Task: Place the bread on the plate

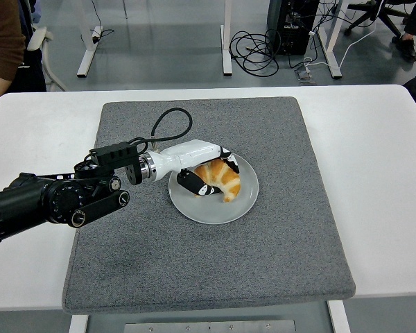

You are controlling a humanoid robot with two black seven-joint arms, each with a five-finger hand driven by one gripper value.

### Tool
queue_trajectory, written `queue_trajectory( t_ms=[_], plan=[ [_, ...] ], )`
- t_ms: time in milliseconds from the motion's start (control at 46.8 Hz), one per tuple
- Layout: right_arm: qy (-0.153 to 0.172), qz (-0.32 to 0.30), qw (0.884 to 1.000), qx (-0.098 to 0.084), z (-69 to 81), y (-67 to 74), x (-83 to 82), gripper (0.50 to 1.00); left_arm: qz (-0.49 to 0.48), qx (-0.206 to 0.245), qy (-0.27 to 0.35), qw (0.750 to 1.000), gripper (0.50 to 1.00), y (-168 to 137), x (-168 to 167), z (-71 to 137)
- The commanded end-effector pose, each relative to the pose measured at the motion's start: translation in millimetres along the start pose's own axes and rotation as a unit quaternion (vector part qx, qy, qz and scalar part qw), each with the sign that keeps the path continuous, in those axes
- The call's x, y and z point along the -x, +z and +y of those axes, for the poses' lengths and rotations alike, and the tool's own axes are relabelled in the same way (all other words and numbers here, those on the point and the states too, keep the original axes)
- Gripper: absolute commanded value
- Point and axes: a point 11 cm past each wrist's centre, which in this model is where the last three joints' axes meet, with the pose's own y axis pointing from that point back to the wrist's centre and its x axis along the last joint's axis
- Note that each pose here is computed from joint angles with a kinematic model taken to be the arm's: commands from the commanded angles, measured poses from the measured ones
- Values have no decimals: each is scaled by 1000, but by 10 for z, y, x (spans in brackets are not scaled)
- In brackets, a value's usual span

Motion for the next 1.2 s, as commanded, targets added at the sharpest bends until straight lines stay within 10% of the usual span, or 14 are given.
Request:
queue_trajectory(
  t_ms=[0, 363, 1175],
  plan=[
    [0, 0, 1000, 0, 0, 0, 0, 1000, 3, -1, 2, 1000, 500, -3, -8, 1],
    [-1, 0, 1000, 0, 0, -1, 5, 1000, 13, -9, 7, 1000, 507, -62, -10, 46],
    [-2, -1, 1000, -2, -2, -14, 14, 1000, 54, -21, 29, 998, 924, -119, -65, 80]
  ],
)
